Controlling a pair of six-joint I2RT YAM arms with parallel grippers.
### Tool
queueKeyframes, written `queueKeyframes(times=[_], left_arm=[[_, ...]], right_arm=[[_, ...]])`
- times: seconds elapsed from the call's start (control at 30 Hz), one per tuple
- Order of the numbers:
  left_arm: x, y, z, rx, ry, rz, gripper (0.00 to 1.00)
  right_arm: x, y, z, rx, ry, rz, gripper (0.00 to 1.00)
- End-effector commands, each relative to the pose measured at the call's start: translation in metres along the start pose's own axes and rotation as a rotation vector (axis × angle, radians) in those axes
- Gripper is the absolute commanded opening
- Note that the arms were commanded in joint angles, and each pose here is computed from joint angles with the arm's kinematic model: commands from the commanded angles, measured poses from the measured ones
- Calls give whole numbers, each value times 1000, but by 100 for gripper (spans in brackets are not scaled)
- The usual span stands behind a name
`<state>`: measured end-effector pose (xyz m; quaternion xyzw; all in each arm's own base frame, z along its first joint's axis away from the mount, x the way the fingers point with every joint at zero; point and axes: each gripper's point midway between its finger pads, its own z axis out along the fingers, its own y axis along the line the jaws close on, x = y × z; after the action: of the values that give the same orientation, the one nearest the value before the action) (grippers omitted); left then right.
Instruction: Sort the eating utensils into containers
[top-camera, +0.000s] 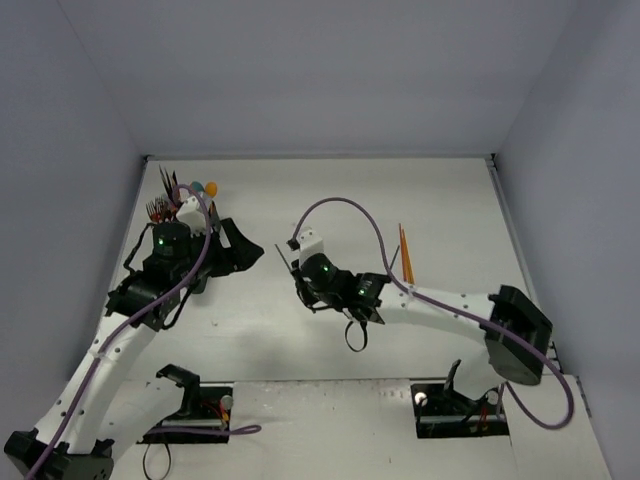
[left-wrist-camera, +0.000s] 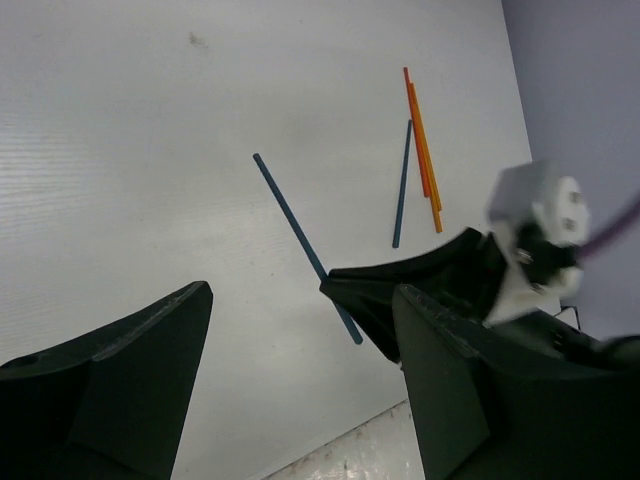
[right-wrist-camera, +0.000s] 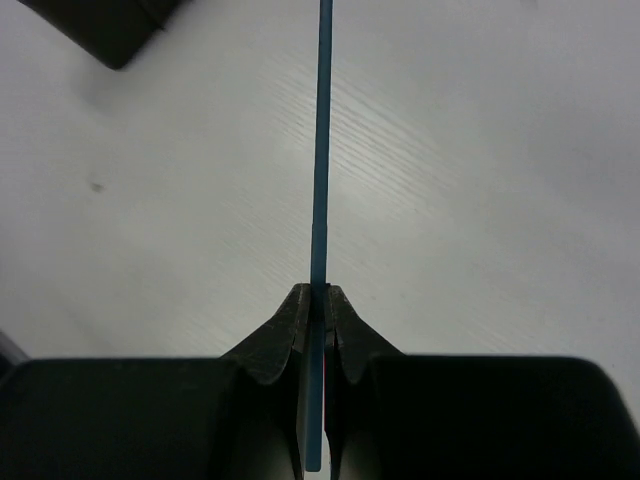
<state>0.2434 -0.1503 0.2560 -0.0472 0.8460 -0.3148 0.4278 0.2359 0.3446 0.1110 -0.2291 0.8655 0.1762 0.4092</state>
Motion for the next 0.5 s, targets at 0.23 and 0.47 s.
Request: queueKeyframes(times=[0.23,0.47], left_arm=[[-38,-51,5,116,-136,-39,70],[-31,-68,19,139,-134,-52,64]], right_arm=[[-101,61,-82,-336,-383,-63,0],[-109,68,-94,-378,-424,-60,0]])
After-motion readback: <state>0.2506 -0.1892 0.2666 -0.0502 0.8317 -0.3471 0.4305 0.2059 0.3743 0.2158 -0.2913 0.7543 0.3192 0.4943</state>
